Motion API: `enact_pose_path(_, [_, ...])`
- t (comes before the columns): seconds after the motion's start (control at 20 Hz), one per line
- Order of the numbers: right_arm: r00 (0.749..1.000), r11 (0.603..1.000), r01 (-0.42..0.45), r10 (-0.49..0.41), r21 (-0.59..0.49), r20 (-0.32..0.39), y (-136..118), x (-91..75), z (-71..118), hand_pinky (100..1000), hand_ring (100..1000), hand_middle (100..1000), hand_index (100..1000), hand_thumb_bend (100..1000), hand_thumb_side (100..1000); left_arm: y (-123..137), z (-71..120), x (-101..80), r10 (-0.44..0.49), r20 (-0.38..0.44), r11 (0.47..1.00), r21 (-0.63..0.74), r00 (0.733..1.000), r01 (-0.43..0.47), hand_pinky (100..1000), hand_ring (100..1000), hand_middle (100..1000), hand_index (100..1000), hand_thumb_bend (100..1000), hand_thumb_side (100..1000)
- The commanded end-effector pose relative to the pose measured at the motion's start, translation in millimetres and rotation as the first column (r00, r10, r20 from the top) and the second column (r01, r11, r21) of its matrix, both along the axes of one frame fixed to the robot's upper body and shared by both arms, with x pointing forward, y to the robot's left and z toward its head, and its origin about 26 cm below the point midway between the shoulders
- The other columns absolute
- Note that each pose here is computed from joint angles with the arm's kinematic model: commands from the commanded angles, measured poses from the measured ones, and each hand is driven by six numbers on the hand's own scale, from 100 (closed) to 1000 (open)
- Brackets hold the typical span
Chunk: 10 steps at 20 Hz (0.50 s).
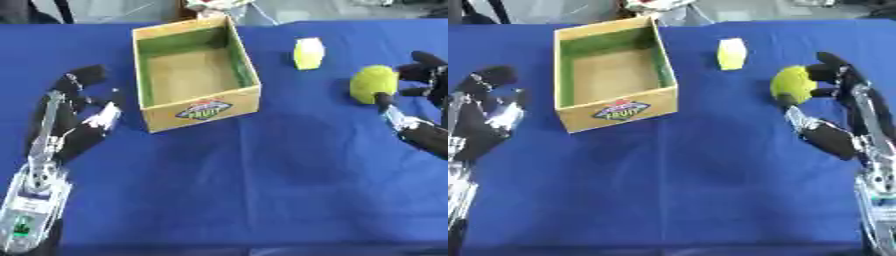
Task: Pick up objects on the table and place them in the box.
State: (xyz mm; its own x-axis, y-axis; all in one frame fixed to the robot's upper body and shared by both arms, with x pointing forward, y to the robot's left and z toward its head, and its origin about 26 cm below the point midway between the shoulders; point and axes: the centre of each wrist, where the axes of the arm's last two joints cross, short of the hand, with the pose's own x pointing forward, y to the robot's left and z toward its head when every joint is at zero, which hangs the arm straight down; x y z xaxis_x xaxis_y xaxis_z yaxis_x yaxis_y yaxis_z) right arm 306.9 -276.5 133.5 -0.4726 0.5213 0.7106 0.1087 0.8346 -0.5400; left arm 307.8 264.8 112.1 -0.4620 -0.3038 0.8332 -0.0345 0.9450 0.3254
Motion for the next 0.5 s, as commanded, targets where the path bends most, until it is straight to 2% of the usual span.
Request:
enact_pose_path(0.05, [1.000,1.000,-0.002,0.003,-0.011,0.029,-1.6,-0.3,8.4,710,810,754,928,360,352,-0.3,7.3,-0.2,-0.008,0.026,1.000,0.012,1.000,0.007,527,815,755,798,359,313])
enact_pose_path(0.35, [0.999,0.999,-0.001,0.002,-0.041,0.032,-4.6,2.1,12.3,713,810,754,929,363,352,-0.3,7.0,-0.2,-0.010,0.024,1.000,0.014,1.000,0.009,527,815,755,798,359,313])
enact_pose_path(0.4, [0.999,0.999,0.000,0.001,-0.049,0.033,-5.5,2.9,13.2,713,810,754,929,253,388,-0.3,6.8,-0.2,-0.010,0.023,1.000,0.014,1.000,0.009,527,815,755,798,359,312])
enact_pose_path(0.45, [0.999,0.998,0.002,0.000,-0.058,0.034,-6.7,4.1,14.6,713,810,754,929,364,352,-0.2,6.5,-0.3,-0.010,0.022,1.000,0.015,1.000,0.009,527,815,755,798,358,314])
enact_pose_path(0.5, [0.999,0.998,0.003,-0.001,-0.068,0.035,-7.9,5.5,16.1,714,810,756,930,365,349,-0.1,6.4,-0.3,-0.010,0.021,1.000,0.015,1.000,0.009,527,814,755,798,359,313])
